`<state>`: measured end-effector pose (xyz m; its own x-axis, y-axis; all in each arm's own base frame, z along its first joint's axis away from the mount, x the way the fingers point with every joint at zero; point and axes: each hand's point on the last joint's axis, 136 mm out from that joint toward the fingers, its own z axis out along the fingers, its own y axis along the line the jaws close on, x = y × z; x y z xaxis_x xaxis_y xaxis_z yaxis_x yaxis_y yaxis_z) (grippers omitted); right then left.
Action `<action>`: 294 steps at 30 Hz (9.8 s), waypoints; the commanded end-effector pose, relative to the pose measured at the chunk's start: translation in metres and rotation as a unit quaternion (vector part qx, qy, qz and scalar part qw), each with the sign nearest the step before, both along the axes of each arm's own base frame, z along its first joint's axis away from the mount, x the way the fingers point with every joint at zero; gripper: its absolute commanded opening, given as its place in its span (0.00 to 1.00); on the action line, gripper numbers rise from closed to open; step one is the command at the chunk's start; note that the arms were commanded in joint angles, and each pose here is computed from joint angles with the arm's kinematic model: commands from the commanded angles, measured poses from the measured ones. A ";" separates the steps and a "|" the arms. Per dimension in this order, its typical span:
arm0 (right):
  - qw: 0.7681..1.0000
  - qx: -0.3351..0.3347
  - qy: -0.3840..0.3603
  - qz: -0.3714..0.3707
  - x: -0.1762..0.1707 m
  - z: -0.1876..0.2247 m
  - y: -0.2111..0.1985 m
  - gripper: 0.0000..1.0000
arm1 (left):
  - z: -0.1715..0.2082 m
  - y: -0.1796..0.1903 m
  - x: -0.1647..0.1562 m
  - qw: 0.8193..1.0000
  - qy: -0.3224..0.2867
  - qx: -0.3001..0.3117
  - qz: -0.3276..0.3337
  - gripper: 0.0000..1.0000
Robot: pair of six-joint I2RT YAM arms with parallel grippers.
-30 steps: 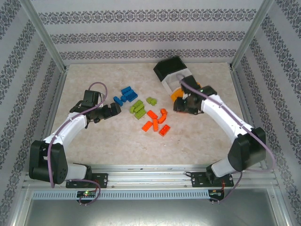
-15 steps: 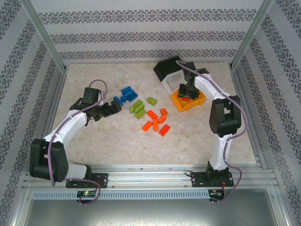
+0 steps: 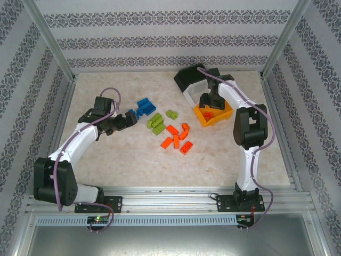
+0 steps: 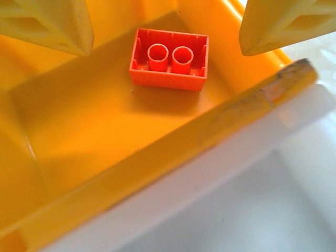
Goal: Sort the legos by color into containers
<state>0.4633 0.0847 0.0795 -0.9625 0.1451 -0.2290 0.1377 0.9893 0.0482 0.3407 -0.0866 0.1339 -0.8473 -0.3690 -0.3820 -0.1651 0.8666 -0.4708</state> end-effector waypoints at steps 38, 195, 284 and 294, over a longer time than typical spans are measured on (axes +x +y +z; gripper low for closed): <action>0.926 -0.061 0.134 0.347 -0.185 -0.058 0.125 0.88 | -0.005 0.000 -0.020 1.000 -0.005 -0.011 0.004 1.00; 0.985 0.166 0.041 0.007 -0.136 0.066 0.076 0.82 | -0.121 0.016 0.109 0.966 0.240 0.055 0.080 0.32; 0.984 0.119 0.126 -0.028 -0.150 -0.016 0.133 0.70 | 0.001 -0.027 0.029 0.993 0.114 -0.035 -0.018 0.61; 0.982 0.125 0.137 -0.047 -0.131 -0.050 0.145 0.58 | -0.001 -0.028 0.017 0.991 0.126 -0.039 -0.020 0.61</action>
<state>0.3248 0.2242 0.0358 -0.9678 0.2385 0.0801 0.2508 0.9399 0.2317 0.3633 -0.1169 0.1258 -0.9256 -0.3636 -0.1056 -0.2714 0.8316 -0.4846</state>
